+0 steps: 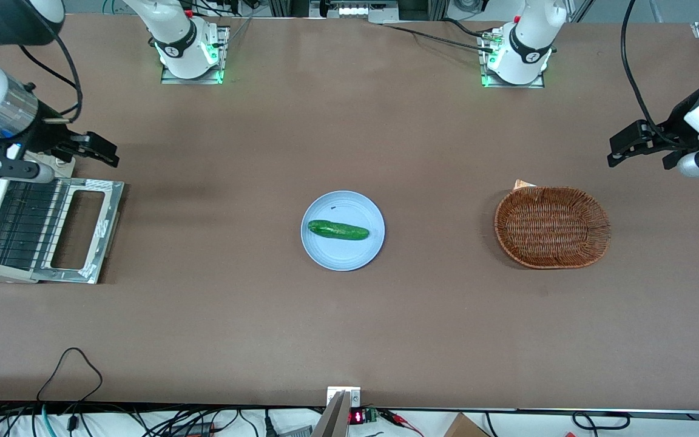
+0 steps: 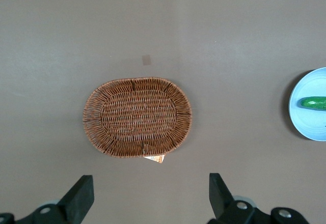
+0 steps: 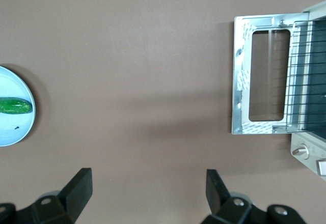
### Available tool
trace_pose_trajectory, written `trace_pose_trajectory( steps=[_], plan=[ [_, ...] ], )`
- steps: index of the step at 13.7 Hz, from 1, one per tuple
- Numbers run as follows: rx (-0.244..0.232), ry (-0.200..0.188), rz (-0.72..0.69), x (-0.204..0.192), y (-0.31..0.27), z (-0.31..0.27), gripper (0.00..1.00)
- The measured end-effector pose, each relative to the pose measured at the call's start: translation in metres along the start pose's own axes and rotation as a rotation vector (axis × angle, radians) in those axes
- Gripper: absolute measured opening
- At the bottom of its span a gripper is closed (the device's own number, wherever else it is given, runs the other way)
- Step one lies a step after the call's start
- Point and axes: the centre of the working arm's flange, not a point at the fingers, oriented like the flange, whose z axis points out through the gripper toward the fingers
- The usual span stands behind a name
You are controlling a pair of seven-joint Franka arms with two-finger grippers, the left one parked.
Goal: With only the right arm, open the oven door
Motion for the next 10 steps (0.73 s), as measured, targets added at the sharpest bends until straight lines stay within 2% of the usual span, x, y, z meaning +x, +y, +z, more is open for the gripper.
trace_pose_trajectory(
  steps=[10],
  plan=[
    [-0.001, 0.004, -0.004, 0.0011, 0.0018, -0.0022, 0.99]
  ],
)
